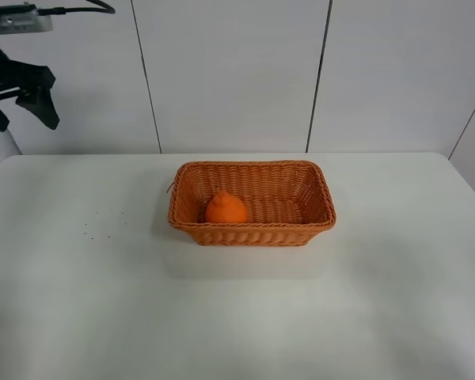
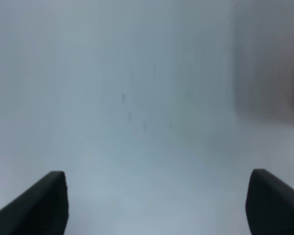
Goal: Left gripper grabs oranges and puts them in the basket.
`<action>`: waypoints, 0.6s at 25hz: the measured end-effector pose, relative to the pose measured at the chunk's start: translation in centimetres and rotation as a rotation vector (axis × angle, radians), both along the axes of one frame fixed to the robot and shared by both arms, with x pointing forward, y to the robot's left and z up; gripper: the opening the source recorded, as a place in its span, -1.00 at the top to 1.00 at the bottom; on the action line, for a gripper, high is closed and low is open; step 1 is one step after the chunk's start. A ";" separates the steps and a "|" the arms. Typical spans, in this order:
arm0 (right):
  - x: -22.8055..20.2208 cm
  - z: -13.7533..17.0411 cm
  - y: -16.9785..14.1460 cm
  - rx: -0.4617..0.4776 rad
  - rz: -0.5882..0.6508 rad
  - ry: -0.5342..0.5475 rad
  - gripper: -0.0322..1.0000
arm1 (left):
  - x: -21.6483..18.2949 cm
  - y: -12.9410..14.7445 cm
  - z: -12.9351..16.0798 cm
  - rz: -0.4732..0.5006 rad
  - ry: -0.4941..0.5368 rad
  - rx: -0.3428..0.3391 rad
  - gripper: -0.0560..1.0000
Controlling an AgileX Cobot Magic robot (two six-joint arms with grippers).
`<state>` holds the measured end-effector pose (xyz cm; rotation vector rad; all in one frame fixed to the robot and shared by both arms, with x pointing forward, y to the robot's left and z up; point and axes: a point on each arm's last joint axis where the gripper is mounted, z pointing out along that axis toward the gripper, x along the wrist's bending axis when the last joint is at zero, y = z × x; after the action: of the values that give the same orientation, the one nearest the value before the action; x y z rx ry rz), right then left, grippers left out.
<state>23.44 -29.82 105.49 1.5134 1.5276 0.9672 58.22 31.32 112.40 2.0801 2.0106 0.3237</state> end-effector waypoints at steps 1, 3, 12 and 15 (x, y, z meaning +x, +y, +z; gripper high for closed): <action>0.0 0.0 0.0 0.000 0.000 0.000 -0.41 | -1.4 -0.1 0.3 0.000 -0.001 0.000 -0.71; 0.0 0.0 0.0 0.000 0.000 0.000 -0.41 | -5.3 -0.2 0.8 0.000 -0.001 0.000 -0.71; 0.0 0.0 0.0 0.000 0.000 0.000 -0.41 | -19.3 -0.8 -3.1 0.013 0.036 -0.005 -0.71; 0.0 0.0 0.0 0.000 0.000 0.000 -0.41 | -23.2 -0.9 -5.2 0.029 -0.015 -0.009 -0.71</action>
<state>23.44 -29.82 105.49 1.5134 1.5276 0.9672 35.01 30.38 107.17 2.0389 2.0310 0.3344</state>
